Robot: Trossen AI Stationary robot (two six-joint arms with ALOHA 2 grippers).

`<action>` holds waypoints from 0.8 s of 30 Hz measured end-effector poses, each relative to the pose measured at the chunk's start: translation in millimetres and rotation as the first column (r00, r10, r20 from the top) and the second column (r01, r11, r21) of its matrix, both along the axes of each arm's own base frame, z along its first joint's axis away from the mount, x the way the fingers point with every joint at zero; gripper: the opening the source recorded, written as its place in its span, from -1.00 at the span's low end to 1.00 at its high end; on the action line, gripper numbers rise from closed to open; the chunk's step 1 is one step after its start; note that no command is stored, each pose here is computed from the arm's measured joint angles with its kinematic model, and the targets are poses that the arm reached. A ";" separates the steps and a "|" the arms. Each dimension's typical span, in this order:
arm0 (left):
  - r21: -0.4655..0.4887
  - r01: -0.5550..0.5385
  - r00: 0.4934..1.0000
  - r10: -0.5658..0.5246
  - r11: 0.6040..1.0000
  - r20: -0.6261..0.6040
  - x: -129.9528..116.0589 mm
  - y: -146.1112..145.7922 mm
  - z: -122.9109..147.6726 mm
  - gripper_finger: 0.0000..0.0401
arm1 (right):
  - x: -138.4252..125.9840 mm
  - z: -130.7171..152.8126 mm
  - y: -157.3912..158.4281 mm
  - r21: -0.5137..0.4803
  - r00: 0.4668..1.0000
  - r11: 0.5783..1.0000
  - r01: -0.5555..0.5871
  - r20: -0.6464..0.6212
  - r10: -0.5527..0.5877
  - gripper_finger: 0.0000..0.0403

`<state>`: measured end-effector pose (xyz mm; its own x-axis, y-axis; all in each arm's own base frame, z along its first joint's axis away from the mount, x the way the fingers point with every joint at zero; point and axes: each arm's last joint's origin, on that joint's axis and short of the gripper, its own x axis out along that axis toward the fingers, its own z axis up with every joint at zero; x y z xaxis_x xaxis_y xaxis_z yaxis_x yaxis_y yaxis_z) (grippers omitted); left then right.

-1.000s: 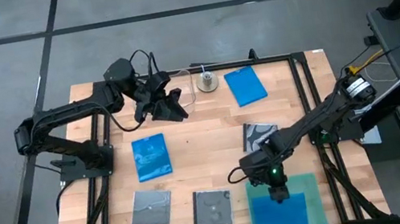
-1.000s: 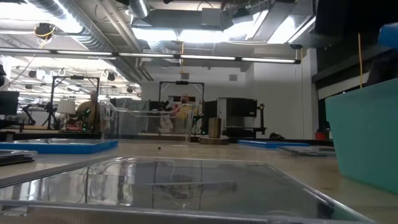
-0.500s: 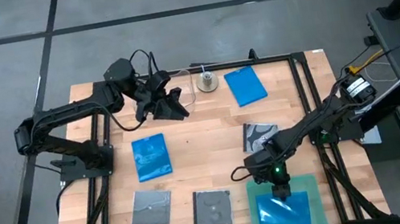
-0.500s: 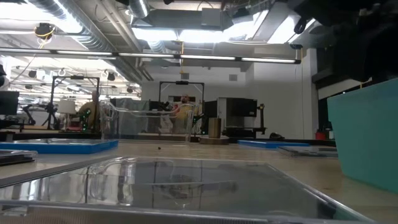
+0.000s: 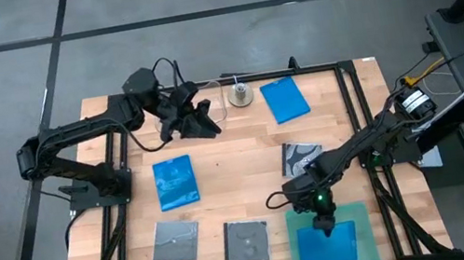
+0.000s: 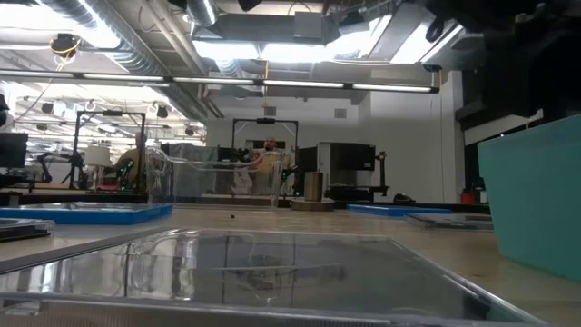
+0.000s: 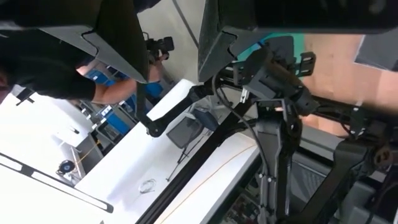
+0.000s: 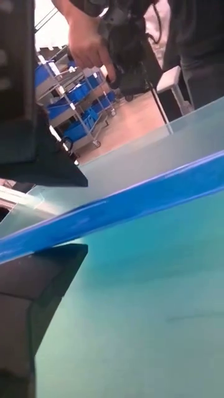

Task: Pick & place jewel cases by type
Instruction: Put the bottom right blue cd case into the green bin, then put the top black cd case into the transparent bin

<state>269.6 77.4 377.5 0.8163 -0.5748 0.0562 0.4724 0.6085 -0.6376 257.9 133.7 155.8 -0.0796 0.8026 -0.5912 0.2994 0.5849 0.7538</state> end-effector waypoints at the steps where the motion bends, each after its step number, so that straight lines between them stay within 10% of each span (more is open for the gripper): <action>1: 0.002 -0.002 1.000 0.002 1.000 -0.005 0.1 0.1 -0.8 -0.35 | 0.9 1.4 0.2 -0.008 1.000 1.000 0.009 -0.006 -0.009 -0.15; 15: 0.017 -0.018 1.000 0.018 1.000 -0.015 0.5 0.5 -3.4 -0.35 | -0.5 49.2 -5.6 -0.324 0.989 0.944 -0.064 -0.145 0.017 -0.08; 24: 0.032 -0.013 1.000 0.013 0.999 -0.005 0.4 0.3 -3.4 -0.35 | 5.7 134.9 -16.0 -0.710 0.998 0.705 -0.002 -0.040 -0.038 -0.08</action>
